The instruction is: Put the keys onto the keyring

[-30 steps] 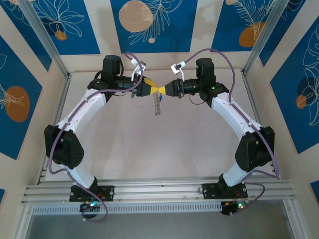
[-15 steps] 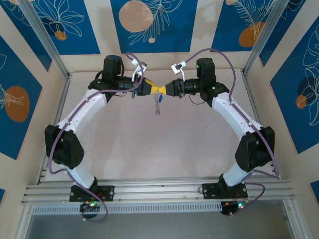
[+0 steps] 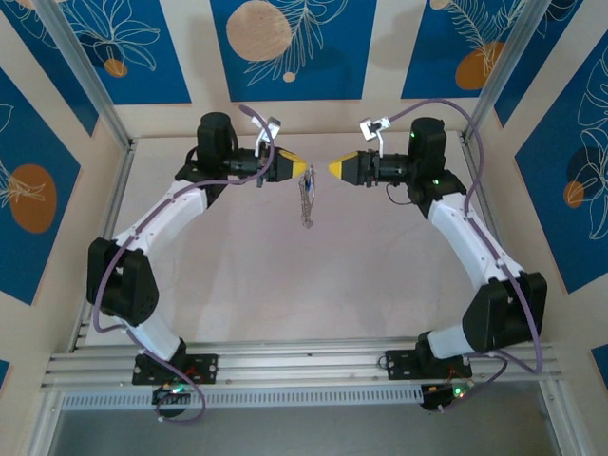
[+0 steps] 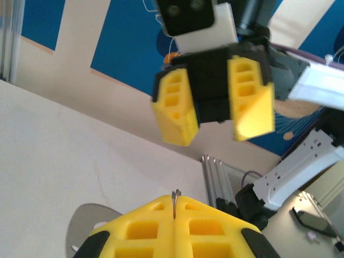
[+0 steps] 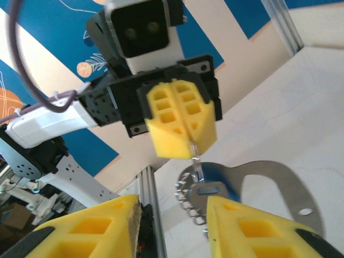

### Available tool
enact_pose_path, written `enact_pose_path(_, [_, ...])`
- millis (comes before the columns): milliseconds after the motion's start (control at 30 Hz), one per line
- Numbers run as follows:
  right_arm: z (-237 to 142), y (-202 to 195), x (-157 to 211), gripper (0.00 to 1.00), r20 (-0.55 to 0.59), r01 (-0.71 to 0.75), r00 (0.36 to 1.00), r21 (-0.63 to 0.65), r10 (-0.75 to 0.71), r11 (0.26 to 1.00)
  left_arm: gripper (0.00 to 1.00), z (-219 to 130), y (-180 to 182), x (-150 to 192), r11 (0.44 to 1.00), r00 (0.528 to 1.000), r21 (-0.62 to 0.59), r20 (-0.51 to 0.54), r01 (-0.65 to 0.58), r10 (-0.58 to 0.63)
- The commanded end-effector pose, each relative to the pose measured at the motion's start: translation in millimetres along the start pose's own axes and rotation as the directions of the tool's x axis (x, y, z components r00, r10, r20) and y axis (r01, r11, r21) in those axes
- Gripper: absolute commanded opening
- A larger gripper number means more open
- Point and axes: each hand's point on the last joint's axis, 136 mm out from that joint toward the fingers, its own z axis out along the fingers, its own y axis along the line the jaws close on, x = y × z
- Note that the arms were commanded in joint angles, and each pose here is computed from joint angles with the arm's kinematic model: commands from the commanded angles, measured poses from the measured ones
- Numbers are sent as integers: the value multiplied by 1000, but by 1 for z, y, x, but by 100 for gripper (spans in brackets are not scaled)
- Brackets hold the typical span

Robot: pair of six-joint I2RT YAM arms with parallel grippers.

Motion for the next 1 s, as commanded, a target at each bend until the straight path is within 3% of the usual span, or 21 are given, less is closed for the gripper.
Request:
enact_pose_path(0, [-4,3,1,42,61,12,998,39,-15,999,0,-6,-25,-33,996,991,1,97,-89,89])
enact_pose_path(333, [9,-7,7,45,244,5,968,213,-58,977,0,-9,-31,-41,998,977,-47,207,-48,57])
enact_pose_path(967, [34,-5,5,46,224,37,971,204,-83,978,0,-3,-44,-36,998,977,-26,207,-52,56])
